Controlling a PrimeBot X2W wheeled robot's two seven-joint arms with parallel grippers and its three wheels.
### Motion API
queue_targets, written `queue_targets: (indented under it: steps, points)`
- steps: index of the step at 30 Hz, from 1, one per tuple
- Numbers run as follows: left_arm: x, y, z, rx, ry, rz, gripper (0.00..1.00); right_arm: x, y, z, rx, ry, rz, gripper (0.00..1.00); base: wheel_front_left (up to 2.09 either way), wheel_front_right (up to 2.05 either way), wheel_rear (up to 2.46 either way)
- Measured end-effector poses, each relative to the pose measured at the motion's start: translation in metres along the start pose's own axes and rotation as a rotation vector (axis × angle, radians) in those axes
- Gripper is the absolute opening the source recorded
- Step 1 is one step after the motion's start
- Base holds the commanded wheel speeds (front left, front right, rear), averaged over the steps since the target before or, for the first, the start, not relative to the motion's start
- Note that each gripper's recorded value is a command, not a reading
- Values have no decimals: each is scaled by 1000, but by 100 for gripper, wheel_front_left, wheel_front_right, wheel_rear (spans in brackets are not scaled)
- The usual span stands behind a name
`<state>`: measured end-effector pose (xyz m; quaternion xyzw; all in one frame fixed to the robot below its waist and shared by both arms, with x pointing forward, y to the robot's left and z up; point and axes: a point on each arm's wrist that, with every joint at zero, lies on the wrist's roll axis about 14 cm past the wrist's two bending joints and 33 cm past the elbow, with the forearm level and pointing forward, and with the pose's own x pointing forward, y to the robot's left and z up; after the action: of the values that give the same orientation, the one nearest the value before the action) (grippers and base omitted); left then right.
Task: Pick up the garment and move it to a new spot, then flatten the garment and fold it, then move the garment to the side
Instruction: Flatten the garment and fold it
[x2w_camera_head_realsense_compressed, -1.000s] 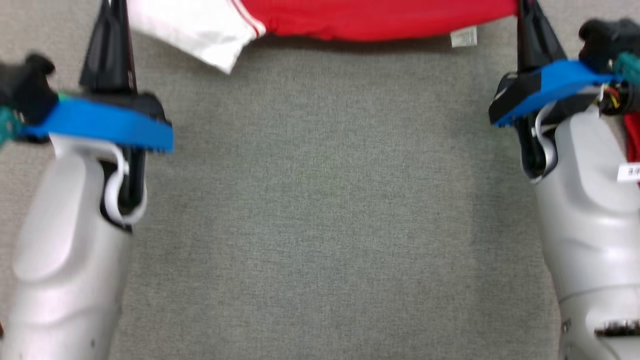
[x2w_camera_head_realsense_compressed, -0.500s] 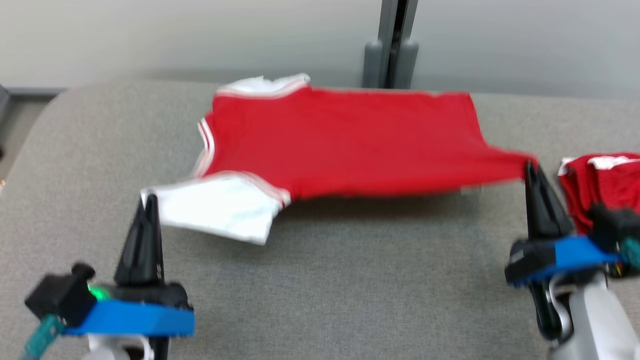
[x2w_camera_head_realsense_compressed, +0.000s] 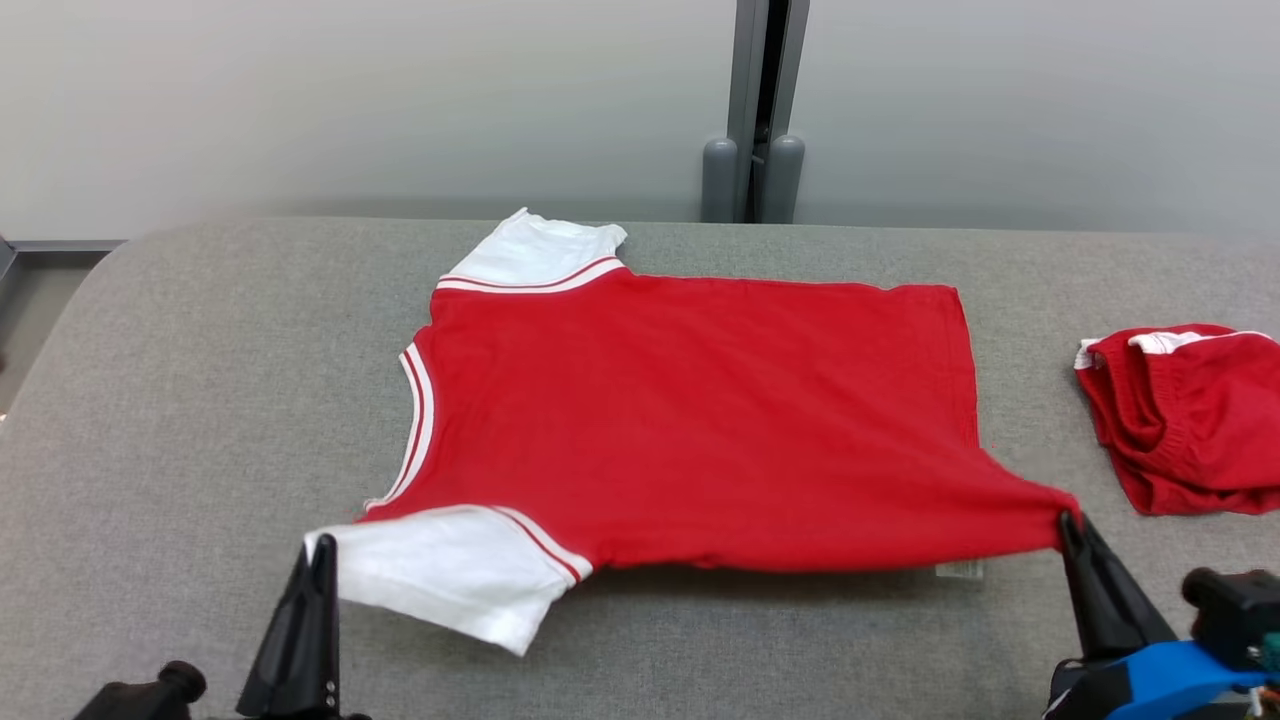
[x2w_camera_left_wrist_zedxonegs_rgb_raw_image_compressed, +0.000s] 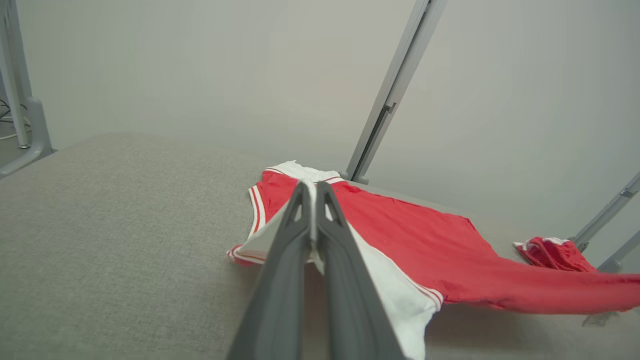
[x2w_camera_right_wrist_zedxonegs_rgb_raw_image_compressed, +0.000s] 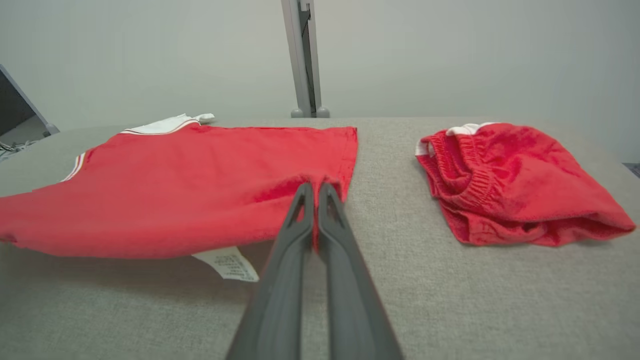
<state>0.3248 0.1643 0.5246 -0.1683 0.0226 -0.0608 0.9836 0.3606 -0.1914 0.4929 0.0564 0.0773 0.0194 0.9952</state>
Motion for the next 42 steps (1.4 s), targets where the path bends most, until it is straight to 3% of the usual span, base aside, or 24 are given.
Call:
queue_targets:
  steps: [14,27,42]
  points:
    - [14,12,-49,5,135,8,0,6,8,-74,16,253,18,0,0,0,0]
    - [93,6,-25,99,-5,-67,0,58,0,-52,43,164,-4,0,0,0,0]
    - [163,10,-40,153,1,-83,0,95,-6,-78,48,196,-24,0,0,0,0]
